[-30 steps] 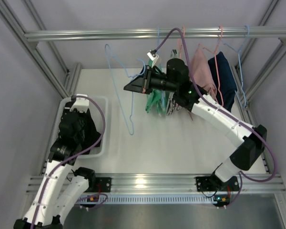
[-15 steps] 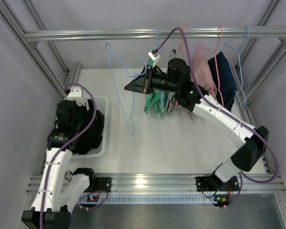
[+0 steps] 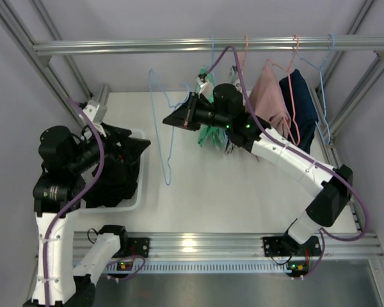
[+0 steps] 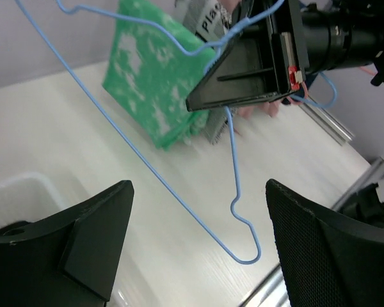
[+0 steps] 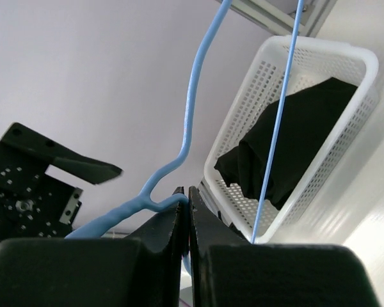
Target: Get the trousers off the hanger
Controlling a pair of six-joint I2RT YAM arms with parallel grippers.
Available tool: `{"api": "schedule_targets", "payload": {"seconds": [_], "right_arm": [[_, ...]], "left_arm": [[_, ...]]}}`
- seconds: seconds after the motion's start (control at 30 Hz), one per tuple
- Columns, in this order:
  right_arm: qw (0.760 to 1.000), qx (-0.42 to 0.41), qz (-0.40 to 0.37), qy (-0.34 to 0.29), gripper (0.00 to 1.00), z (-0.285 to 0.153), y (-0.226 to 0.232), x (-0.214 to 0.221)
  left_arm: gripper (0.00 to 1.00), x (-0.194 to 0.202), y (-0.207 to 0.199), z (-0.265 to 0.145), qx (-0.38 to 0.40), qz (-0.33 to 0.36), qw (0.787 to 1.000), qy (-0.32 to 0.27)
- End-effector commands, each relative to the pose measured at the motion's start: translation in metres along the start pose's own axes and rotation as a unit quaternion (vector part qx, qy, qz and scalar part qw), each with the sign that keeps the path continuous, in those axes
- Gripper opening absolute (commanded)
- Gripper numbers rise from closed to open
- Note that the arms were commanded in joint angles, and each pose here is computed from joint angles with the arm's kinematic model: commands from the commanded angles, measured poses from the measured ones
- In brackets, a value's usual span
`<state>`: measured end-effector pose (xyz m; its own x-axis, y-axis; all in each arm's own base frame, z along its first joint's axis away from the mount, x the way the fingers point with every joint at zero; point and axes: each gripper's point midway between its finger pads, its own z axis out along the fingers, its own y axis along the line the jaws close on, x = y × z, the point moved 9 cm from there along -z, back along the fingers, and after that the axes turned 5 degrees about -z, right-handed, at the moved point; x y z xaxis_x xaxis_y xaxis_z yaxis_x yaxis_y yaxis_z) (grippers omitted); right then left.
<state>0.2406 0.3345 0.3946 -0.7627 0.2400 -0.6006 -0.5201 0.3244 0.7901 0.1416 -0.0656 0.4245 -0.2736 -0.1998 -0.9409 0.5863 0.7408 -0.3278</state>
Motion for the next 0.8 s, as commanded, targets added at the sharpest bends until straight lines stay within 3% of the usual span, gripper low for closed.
{"api": "schedule_targets", "payload": {"seconds": [0.0, 0.37, 0.77], "right_arm": [[0.999, 0.037, 0.028, -0.020, 0.00, 0.009, 0.010, 0.001], [0.996, 0.081, 0.022, -0.041, 0.00, 0.030, 0.016, -0.001], [0.996, 0.075, 0.024, -0.042, 0.00, 0.044, 0.017, -0.001]], "left_arm": [[0.88, 0.017, 0.005, 0.009, 0.036, -0.035, 0.996, 0.068], [0.84, 0.025, 0.013, 0.045, -0.003, 0.003, 0.990, 0.143], [0.67, 0.026, 0.015, 0.077, -0.031, 0.049, 0.985, 0.162]]}}
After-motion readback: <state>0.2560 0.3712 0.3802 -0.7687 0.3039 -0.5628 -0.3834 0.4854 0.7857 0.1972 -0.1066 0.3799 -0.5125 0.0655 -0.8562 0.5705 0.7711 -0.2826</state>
